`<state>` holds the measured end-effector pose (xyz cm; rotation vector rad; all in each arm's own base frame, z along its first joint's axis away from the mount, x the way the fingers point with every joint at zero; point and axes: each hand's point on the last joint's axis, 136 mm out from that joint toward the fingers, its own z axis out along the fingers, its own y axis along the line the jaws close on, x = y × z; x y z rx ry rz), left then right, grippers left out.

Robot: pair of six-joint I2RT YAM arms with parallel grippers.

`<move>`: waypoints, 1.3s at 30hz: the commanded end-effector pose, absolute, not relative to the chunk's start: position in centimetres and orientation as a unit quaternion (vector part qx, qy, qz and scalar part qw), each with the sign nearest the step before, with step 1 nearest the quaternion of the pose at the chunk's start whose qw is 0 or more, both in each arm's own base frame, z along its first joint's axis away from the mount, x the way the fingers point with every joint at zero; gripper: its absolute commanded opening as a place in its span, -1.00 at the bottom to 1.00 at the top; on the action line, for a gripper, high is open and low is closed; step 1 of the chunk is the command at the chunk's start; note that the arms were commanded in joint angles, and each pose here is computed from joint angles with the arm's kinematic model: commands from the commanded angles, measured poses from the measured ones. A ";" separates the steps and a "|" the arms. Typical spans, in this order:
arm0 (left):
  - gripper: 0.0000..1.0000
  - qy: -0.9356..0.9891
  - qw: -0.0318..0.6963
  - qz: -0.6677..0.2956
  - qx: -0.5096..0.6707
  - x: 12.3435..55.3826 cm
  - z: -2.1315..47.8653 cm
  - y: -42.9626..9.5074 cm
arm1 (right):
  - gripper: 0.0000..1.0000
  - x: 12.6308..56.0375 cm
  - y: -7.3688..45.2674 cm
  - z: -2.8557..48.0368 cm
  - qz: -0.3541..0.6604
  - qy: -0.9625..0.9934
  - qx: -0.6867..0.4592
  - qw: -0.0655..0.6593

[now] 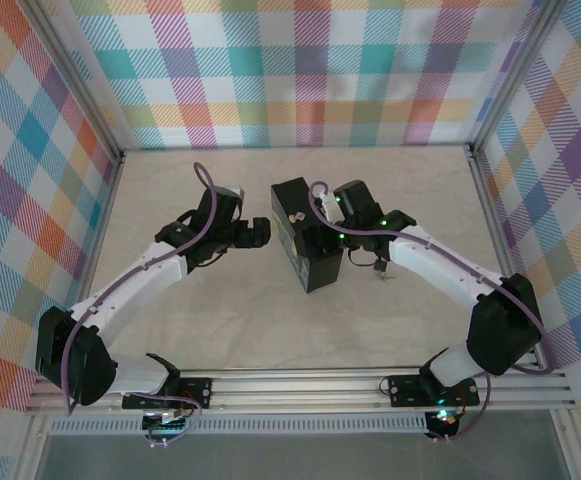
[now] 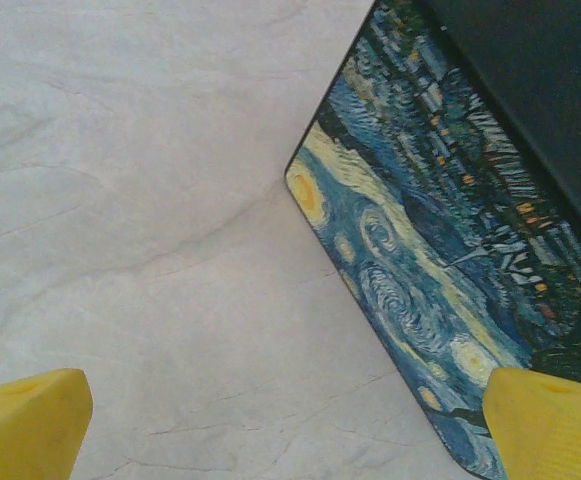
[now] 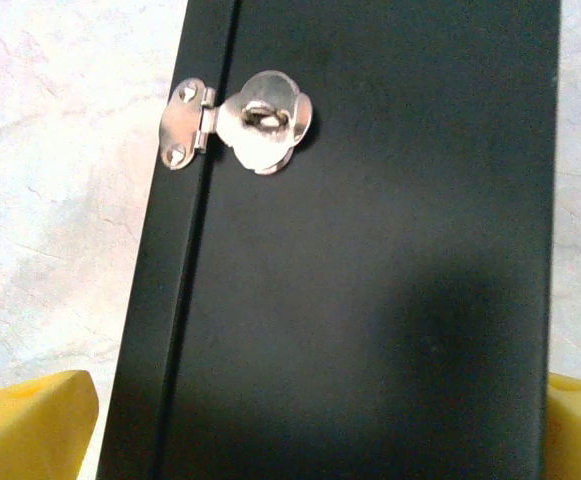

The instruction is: Unlock a padlock with a key

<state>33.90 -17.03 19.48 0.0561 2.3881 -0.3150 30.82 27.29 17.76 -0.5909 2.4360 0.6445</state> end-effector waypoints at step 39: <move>1.00 0.943 0.272 -0.186 -0.044 40.4 9.8 -25.6 | 0.87 33.9 24.6 12.4 0.484 0.856 -0.019 0.183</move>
